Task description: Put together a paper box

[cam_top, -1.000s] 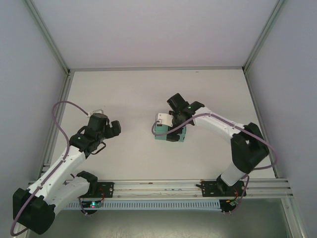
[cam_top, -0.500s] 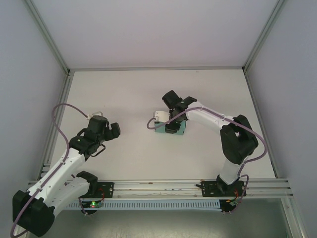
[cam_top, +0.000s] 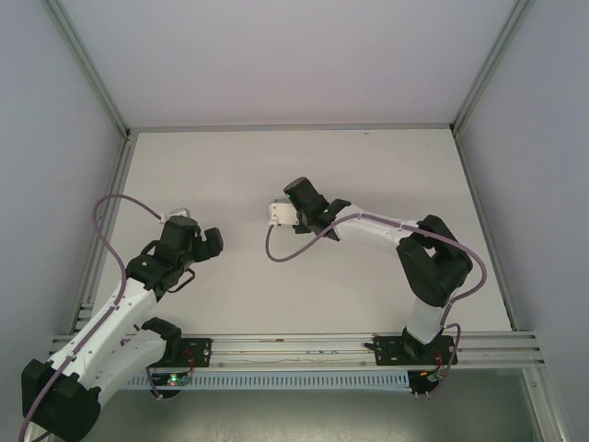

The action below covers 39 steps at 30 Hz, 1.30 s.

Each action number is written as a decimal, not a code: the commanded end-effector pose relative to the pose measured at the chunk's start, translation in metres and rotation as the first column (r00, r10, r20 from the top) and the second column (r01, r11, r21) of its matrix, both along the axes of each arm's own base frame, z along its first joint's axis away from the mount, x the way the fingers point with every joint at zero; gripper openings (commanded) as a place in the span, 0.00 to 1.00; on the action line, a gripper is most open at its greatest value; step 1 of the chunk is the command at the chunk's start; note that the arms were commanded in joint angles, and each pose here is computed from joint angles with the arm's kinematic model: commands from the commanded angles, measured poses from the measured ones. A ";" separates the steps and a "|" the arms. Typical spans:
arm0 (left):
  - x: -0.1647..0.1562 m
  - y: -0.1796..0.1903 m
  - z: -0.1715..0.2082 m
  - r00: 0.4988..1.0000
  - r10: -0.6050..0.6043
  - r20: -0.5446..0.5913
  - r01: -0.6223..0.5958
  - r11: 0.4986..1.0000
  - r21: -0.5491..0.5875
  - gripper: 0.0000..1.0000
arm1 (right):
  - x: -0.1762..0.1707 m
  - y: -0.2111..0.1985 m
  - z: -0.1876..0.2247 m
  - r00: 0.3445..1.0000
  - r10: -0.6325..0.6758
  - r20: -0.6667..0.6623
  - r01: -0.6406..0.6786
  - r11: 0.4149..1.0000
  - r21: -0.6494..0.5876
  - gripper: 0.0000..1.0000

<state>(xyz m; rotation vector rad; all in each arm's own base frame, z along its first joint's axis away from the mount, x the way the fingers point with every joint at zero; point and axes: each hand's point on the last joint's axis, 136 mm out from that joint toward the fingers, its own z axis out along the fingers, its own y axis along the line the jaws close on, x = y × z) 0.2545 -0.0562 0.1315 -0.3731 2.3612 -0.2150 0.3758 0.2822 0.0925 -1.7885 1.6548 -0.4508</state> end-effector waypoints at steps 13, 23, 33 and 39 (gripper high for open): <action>0.003 0.001 0.007 0.999 0.010 0.045 -0.009 1.000 -0.023 1.00 | -0.018 -0.011 -0.042 0.999 -0.027 -0.022 0.025 0.996 -0.084 0.90; 0.008 -0.002 0.020 0.997 -0.015 0.081 0.016 1.000 -0.014 1.00 | -0.081 -0.015 -0.017 0.972 -0.023 -0.236 0.008 0.998 -0.065 0.98; 0.052 0.022 0.030 0.984 0.047 0.169 -0.068 0.990 0.123 1.00 | -0.043 -0.077 0.105 0.905 -0.403 -0.138 0.397 0.680 0.616 0.98; 0.093 0.060 0.022 0.959 0.059 0.278 -0.153 0.931 0.330 1.00 | -0.023 -0.198 0.100 0.728 -0.648 -0.222 0.455 0.214 0.865 0.98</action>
